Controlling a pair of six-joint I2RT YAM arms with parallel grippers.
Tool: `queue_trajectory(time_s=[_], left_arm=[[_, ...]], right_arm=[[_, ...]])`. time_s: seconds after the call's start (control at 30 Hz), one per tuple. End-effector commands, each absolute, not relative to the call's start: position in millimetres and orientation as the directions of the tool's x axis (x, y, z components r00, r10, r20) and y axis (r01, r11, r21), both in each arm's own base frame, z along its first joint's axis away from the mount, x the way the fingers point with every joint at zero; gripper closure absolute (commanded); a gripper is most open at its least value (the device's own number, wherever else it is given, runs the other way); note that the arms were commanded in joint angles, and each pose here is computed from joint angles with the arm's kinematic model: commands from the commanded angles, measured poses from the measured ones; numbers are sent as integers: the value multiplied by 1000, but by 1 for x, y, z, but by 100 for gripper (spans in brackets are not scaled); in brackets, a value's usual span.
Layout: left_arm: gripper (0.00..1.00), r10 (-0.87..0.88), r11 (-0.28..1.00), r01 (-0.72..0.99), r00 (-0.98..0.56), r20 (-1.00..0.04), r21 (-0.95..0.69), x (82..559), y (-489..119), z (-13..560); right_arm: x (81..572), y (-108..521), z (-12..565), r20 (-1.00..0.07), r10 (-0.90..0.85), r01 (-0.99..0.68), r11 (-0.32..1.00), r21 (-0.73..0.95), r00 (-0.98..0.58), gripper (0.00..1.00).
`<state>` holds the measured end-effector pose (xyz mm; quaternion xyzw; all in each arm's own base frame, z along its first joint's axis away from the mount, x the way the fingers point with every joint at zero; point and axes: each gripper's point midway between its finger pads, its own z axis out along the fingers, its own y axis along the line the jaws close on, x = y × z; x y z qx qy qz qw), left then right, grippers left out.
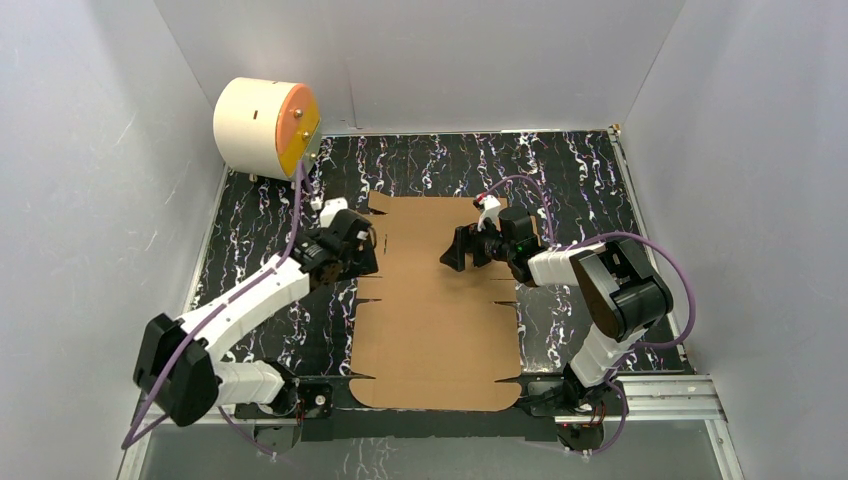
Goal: Fold the paper box
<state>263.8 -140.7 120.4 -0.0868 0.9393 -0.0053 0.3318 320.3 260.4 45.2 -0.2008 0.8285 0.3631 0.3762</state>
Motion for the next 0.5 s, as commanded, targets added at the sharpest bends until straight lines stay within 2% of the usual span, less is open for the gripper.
queue_trajectory(time_s=[0.0, 0.3, 0.47], left_arm=[[24, -295, 951, -175, -765, -573, -256, 256, -149, 114], [23, -379, 897, -190, -794, -476, -398, 260, -155, 72], [23, -378, 894, -197, -813, -443, -402, 261, -157, 55]], right_arm=[[310, 262, 40, -744, -74, -602, 644, 473, -664, 2], [310, 262, 36, -738, -77, -599, 643, 477, -670, 1], [311, 261, 34, -738, -79, -597, 649, 472, -670, 1]])
